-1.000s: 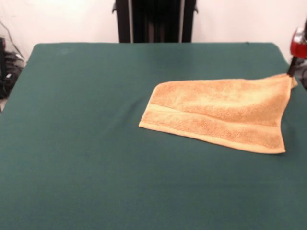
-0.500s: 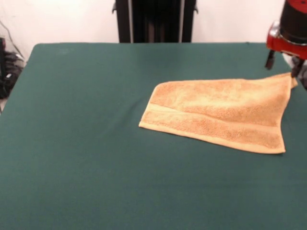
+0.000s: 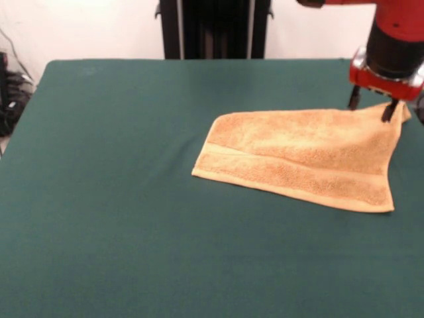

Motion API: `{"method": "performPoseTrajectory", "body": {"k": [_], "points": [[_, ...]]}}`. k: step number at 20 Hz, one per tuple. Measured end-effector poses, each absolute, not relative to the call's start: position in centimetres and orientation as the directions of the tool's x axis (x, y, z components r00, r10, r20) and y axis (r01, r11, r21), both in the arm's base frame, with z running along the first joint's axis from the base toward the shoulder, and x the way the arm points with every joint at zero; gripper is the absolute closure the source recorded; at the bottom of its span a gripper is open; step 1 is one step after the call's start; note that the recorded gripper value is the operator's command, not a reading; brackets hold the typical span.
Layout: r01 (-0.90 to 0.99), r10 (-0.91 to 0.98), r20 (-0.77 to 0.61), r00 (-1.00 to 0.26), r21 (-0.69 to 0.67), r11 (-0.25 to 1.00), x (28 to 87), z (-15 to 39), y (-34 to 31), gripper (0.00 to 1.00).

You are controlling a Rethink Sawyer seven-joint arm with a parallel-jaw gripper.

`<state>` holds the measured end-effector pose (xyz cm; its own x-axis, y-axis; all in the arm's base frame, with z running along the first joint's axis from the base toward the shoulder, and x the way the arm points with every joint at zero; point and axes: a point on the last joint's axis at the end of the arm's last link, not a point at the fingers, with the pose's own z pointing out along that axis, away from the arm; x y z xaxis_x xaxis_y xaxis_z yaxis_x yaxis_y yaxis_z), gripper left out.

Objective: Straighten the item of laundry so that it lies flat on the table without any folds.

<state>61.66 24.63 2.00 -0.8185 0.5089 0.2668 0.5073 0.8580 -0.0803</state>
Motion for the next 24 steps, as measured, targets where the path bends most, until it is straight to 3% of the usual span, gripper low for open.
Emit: {"method": "performPoseTrajectory", "body": {"k": [6,24], "points": [[0.508,0.510,0.247,-0.824,-0.079,0.858,61.1,-0.4,24.4,0.00],[0.520,0.518,0.203,-0.831,-0.048,0.853,61.9,-0.4,24.1,0.00]]}}
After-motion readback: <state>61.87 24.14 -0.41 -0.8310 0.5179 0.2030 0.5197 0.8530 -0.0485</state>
